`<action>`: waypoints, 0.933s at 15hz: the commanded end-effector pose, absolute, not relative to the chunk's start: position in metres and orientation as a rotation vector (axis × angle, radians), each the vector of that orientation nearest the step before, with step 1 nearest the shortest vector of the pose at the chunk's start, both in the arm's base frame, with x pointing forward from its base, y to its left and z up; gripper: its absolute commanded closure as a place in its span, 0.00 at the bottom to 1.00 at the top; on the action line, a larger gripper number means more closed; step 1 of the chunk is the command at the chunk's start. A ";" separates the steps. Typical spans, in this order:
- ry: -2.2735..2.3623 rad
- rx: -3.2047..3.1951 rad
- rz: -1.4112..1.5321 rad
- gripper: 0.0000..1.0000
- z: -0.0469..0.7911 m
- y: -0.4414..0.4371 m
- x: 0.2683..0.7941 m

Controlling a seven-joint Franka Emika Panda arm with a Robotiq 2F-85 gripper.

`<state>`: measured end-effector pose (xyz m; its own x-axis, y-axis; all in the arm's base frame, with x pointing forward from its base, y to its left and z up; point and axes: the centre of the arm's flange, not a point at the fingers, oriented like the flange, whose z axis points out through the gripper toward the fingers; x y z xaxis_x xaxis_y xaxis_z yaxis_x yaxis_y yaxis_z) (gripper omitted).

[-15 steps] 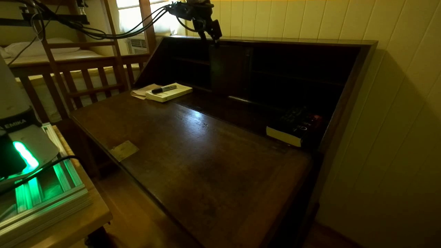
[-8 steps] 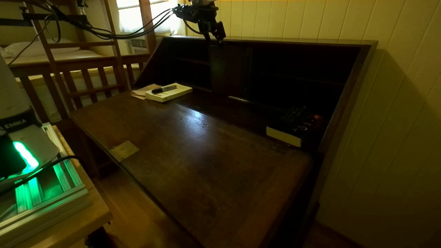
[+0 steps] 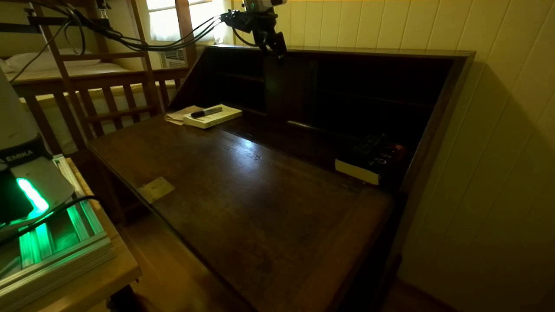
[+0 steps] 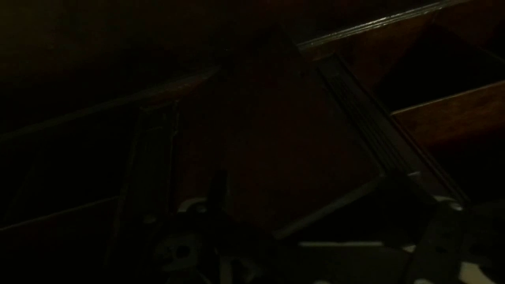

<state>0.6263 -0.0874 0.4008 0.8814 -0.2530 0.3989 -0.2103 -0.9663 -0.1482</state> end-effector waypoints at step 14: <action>0.307 -3.288 -0.373 0.00 0.399 -0.163 0.588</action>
<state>0.6022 -0.1566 0.3902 0.9535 -0.1758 0.2448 -0.2063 -0.9729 0.1048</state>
